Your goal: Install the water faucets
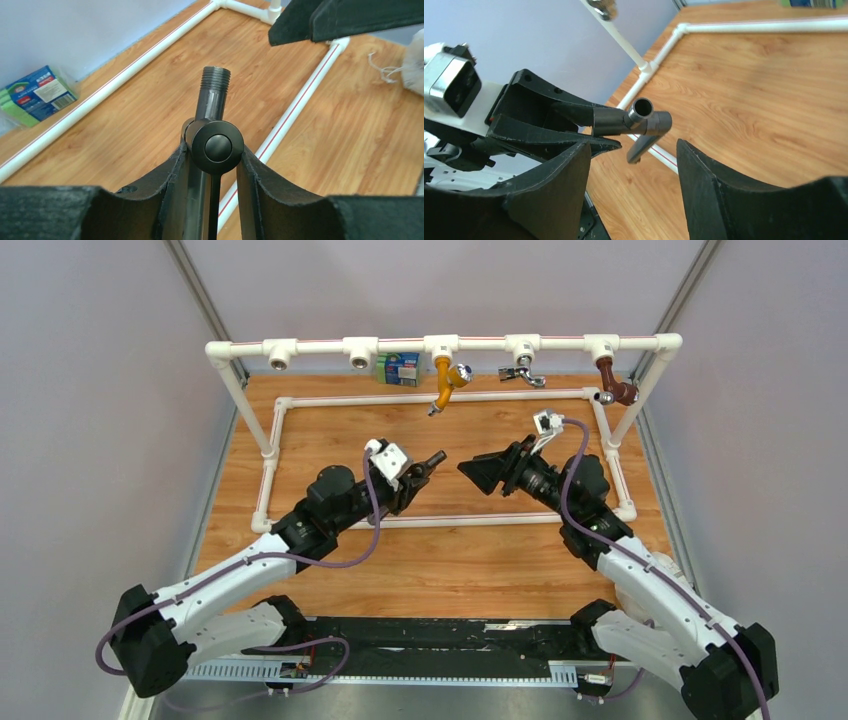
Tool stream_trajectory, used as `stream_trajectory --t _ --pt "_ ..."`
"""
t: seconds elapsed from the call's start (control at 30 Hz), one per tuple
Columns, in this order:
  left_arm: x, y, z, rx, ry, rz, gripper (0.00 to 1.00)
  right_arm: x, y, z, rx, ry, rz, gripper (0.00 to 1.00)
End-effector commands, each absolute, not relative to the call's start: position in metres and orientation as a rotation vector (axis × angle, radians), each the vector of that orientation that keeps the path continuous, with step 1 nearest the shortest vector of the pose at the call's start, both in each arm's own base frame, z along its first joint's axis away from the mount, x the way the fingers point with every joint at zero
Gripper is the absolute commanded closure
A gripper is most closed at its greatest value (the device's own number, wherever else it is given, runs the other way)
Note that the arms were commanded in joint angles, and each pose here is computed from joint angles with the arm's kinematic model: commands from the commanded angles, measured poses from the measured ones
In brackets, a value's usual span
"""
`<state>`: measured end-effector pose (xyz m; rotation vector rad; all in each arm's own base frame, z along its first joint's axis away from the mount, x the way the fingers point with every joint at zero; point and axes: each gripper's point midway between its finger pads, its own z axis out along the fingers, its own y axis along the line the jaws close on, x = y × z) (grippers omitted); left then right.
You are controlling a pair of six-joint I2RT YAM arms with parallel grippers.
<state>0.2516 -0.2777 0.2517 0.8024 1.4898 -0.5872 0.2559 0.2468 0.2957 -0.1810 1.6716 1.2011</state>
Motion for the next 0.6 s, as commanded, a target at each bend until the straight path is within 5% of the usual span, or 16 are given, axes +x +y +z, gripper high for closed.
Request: stream_trajectory --t 0.0,0.3,0.57 --pt "0.236 -0.288 0.309 0.716 1.45 -0.787 1.0 0.247 0.257 0.335 -0.305 1.476 1.275 0.35" --pt "0.22 -0.301 0.323 0.717 1.438 -0.938 1.0 0.256 0.269 0.327 -0.201 1.528 1.395 0.33" --pt "0.217 -0.305 0.327 0.719 1.435 -0.976 1.0 0.249 0.288 0.315 -0.191 1.566 1.525 0.46"
